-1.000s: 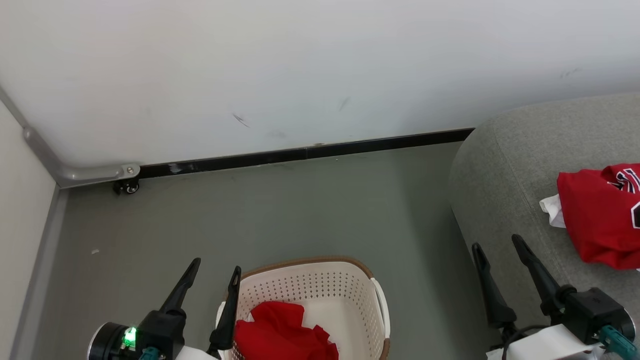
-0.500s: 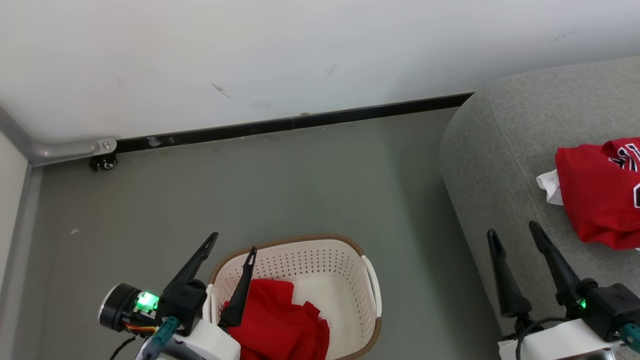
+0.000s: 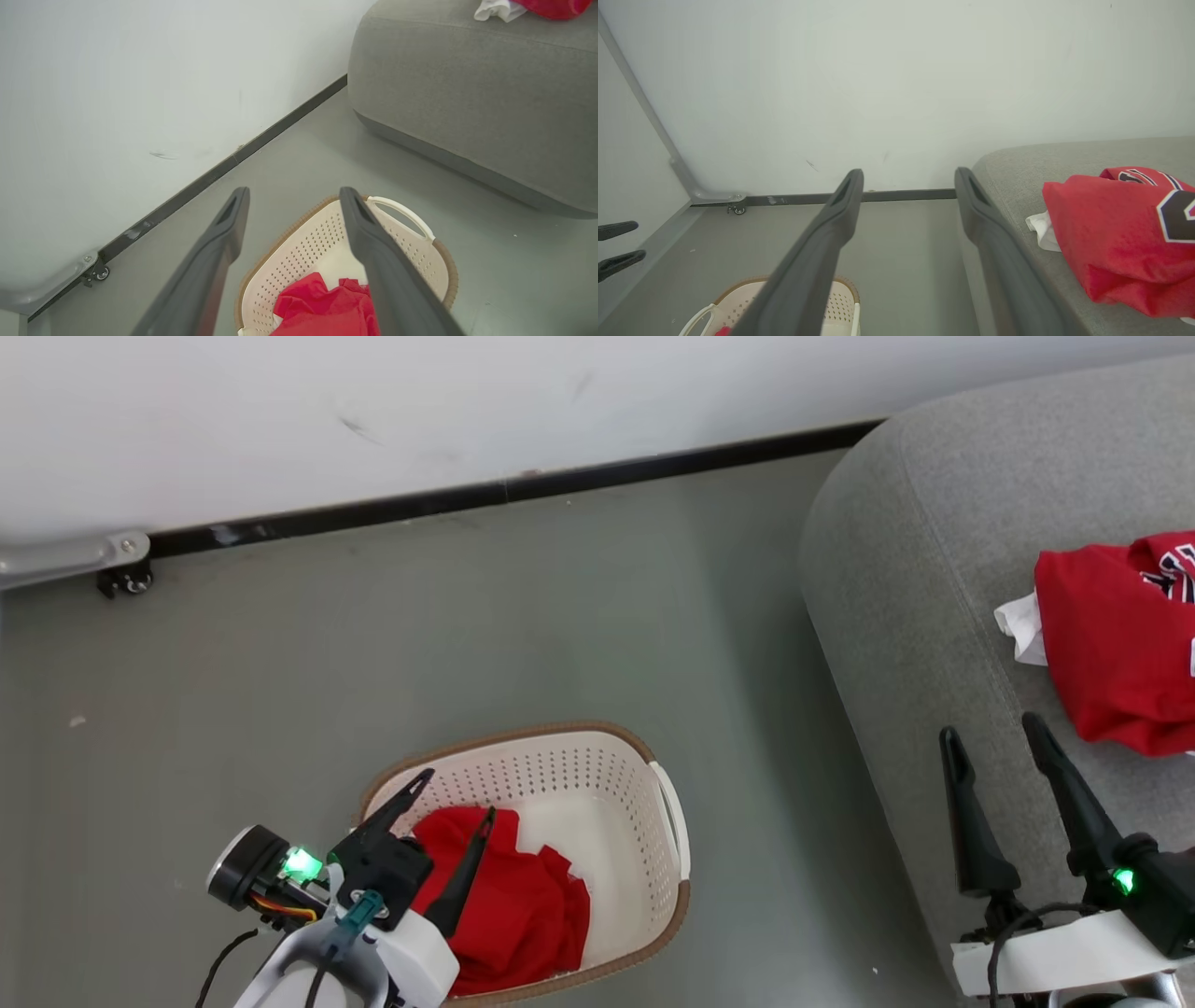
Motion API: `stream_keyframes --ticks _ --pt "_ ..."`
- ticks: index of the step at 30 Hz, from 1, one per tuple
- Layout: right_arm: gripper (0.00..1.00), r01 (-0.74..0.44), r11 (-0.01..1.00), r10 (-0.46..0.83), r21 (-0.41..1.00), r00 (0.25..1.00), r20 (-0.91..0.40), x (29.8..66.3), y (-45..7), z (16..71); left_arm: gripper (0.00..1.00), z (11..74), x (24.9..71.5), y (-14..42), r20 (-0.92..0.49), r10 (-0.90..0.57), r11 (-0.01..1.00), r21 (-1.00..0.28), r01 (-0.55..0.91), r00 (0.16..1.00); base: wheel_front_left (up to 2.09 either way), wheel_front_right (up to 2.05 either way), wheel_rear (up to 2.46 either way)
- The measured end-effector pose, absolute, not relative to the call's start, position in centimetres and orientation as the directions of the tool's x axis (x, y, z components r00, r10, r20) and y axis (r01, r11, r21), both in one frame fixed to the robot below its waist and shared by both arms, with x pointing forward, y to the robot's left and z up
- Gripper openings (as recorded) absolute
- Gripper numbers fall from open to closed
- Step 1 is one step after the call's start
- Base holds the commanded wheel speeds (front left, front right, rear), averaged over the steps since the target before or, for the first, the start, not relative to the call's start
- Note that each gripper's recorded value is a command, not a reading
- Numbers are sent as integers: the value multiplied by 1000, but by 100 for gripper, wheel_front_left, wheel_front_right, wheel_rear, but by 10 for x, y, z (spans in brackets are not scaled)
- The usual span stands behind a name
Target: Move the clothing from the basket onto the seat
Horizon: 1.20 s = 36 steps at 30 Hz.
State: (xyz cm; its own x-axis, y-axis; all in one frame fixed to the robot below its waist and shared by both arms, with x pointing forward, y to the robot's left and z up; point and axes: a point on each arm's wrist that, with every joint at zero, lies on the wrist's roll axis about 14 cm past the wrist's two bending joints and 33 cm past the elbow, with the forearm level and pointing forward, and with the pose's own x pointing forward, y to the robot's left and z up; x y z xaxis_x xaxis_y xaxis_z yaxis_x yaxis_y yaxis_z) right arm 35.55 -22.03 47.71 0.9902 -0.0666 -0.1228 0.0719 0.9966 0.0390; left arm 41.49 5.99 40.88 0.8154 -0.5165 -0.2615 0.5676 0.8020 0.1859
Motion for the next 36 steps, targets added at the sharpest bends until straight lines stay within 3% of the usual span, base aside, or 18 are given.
stream_keyframes --ticks 12,36 --pt "100 78 997 -74 22 988 -138 376 -224 470 100 338 412 53 -475 -547 691 209 692 690 0 0 0" --pt "100 64 998 -63 0 983 -174 424 -225 435 100 247 424 30 -638 -590 479 217 851 495 0 0 0"
